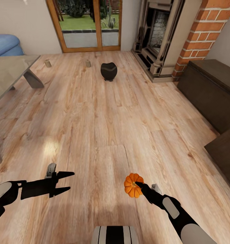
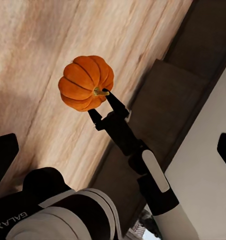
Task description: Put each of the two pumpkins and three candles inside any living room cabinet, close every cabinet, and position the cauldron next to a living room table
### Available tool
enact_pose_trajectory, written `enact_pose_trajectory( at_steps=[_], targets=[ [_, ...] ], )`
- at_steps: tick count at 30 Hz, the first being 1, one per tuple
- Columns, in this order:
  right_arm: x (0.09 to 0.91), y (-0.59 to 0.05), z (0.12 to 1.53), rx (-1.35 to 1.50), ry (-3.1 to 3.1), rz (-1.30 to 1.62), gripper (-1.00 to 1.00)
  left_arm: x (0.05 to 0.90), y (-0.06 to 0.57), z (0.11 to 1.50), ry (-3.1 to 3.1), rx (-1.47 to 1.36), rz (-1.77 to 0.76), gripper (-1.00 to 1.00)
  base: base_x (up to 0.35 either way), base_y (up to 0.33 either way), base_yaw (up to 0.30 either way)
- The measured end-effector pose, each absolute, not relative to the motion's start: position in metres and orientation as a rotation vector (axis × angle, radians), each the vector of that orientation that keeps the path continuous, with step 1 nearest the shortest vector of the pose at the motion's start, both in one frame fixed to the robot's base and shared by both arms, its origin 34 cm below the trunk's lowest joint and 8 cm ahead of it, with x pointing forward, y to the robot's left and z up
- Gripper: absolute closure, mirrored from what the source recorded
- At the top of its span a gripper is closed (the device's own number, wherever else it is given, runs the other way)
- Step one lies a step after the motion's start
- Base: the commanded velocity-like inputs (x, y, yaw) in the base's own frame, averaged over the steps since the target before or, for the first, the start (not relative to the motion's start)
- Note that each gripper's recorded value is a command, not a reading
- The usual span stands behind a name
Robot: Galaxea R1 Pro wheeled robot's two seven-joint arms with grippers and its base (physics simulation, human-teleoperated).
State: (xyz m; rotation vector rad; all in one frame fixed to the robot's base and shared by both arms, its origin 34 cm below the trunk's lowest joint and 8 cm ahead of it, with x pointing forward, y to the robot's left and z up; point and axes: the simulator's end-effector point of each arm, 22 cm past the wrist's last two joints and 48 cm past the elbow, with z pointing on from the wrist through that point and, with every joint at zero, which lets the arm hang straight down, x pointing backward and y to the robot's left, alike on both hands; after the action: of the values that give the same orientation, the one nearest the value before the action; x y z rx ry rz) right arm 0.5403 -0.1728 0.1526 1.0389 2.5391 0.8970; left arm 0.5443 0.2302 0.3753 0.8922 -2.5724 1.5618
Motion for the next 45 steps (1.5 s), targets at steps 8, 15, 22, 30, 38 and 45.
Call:
enact_pose_trajectory(
  at_steps=[8, 15, 22, 30, 38, 45],
  targets=[
    [0.551, -0.173, 0.168, 1.018, 2.514, 0.904, 1.00, 0.547, 0.230, 0.390, -2.598, 0.873, 1.581, -1.00, 0.000, 0.000, 0.000],
    [0.558, -0.172, 0.182, 1.002, 2.500, 0.915, 1.00, 0.549, 0.231, 0.401, -2.630, 0.852, 1.588, -1.00, -0.049, 0.000, 0.000],
    [0.566, -0.178, 0.195, 0.977, 2.490, 0.908, 1.00, 0.538, 0.257, 0.372, -2.861, 0.753, 1.266, -1.00, -0.005, 0.000, 0.000],
    [0.557, -0.185, 0.206, 0.951, 2.563, 0.940, 1.00, 0.531, 0.279, 0.361, -2.979, 0.723, 0.989, -1.00, 0.000, 0.000, 0.000],
    [0.549, -0.201, 0.206, 0.950, 2.641, 0.809, 1.00, 0.529, 0.286, 0.354, -3.088, 0.658, 0.773, -1.00, 0.000, 0.000, 0.000],
    [0.558, -0.240, 0.218, 0.903, 2.644, 0.700, 1.00, 0.533, 0.290, 0.345, -3.235, 0.541, 0.495, -1.00, 0.000, 0.000, 0.000]
  ],
)
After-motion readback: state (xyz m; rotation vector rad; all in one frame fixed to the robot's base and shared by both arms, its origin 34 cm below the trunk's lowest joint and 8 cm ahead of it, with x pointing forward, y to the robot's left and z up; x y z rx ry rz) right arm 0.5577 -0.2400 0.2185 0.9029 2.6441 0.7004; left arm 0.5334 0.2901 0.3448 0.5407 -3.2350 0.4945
